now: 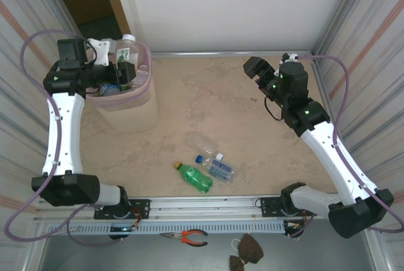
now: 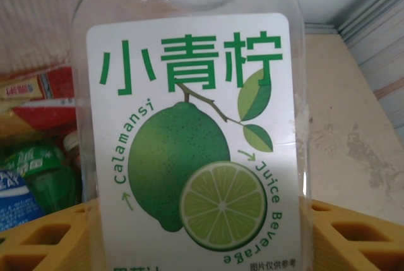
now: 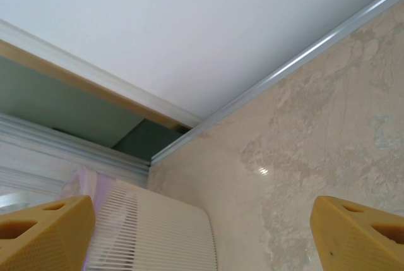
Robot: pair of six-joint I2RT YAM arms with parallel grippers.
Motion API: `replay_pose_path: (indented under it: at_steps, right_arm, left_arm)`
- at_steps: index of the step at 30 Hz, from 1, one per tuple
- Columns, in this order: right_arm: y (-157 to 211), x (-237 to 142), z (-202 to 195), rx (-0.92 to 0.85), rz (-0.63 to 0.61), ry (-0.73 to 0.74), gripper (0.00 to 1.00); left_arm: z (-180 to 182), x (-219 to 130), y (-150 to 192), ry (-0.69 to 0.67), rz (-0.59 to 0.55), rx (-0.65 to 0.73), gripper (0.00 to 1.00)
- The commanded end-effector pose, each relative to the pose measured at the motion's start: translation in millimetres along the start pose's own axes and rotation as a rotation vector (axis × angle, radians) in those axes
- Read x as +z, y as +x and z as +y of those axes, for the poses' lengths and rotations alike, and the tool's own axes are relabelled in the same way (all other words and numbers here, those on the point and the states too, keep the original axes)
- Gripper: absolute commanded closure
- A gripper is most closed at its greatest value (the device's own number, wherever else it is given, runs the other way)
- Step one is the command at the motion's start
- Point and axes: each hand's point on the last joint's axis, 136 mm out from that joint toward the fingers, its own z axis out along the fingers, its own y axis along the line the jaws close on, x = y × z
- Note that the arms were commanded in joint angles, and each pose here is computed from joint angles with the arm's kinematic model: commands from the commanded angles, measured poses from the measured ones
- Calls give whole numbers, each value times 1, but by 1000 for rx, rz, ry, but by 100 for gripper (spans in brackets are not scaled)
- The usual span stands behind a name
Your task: Put the plastic bottles in the bin
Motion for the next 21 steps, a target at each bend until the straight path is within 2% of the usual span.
replay_pose_path:
  at_steps: [1, 10, 16, 21]
  right_arm:
    - [-7, -5, 5, -27, -15, -10, 13]
    - [-9, -8, -4, -25, -26, 6, 12]
    - [-7, -5, -6, -20, -17, 8, 12]
    - [-7, -6, -10, -20, -19, 14, 12]
  left_arm:
    - [11, 0, 5, -49, -2, -61, 47]
    - [22, 20, 25, -63, 71, -176, 46]
    - [23, 38, 39, -118, 143, -175, 45]
    - [20, 57, 46, -111, 199, -182, 44]
